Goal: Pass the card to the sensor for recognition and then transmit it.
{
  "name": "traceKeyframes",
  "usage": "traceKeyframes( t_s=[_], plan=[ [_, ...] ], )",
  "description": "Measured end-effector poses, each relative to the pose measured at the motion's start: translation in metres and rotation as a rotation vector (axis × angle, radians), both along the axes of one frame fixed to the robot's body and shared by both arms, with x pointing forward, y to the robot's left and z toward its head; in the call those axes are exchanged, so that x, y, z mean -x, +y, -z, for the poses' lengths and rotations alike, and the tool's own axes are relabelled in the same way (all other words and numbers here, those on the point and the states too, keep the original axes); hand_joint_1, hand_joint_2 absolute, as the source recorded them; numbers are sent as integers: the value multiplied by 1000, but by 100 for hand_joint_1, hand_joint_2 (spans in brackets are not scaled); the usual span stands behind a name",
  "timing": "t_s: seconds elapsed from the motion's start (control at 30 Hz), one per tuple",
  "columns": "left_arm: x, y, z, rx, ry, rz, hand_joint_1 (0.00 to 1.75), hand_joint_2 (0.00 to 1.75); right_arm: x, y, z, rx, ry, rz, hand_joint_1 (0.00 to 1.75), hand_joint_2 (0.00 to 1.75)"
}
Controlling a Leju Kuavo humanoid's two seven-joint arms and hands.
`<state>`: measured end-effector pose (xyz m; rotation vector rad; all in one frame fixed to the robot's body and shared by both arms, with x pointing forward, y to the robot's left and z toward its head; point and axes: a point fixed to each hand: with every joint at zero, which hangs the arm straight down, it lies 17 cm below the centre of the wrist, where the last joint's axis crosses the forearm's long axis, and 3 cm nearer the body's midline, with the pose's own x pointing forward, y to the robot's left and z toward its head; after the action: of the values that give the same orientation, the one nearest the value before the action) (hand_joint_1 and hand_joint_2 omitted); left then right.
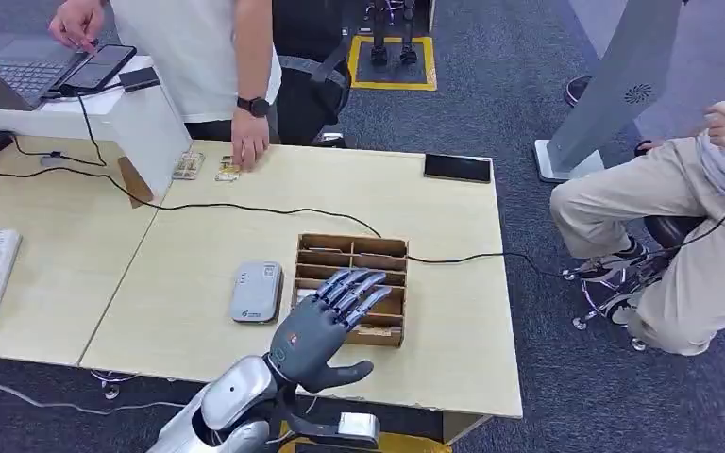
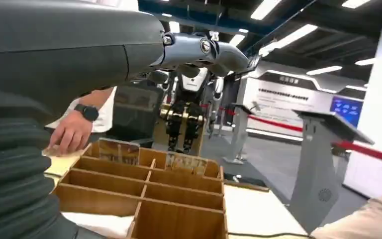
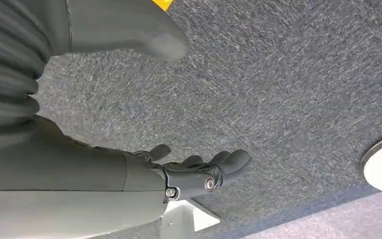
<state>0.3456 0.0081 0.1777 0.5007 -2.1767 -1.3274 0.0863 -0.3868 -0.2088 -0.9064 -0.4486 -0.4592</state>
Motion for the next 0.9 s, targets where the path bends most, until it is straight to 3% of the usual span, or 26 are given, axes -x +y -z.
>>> traceKeyframes(
  t_s=[0.6, 0.9],
  plan=[
    [-25, 4, 40, -116, 18, -137, 0, 175, -4, 1, 0, -1, 4, -32, 0, 175],
    [-49, 23, 52, -234, -34, -289, 0, 175, -3, 2, 2, -15, 14, -19, 0, 175]
  ],
)
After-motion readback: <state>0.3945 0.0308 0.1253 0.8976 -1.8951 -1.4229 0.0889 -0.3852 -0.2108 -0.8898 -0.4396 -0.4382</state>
